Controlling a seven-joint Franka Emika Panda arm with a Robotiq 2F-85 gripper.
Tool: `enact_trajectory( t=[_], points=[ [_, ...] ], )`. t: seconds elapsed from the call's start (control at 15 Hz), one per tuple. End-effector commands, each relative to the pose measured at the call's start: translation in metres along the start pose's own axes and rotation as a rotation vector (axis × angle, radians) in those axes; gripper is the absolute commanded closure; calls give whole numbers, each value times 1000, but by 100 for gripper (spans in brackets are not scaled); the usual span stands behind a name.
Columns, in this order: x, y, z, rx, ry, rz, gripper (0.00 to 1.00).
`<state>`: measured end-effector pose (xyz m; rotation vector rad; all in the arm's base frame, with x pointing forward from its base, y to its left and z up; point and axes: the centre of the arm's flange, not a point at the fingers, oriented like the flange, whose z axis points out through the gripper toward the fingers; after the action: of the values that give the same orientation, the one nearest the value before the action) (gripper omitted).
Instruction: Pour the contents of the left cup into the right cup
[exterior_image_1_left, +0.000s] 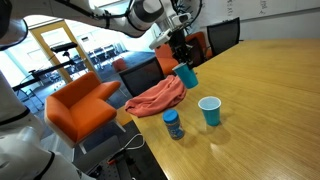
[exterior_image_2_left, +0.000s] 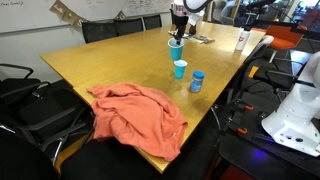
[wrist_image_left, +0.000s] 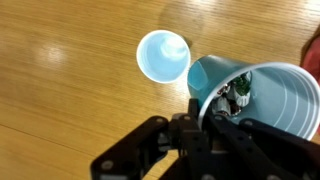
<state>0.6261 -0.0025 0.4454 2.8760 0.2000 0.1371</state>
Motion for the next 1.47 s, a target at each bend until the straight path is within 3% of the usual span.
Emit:
enact_trajectory(
  t=[0.0, 0.67, 1.13, 1.4],
  points=[
    [-33, 21, -10, -134, -41, 5, 99],
    [-71, 70, 38, -434, -31, 27, 99],
    [-77, 57, 81, -658, 0, 17, 99],
    [-73, 44, 106, -743, 27, 59, 99]
  ],
)
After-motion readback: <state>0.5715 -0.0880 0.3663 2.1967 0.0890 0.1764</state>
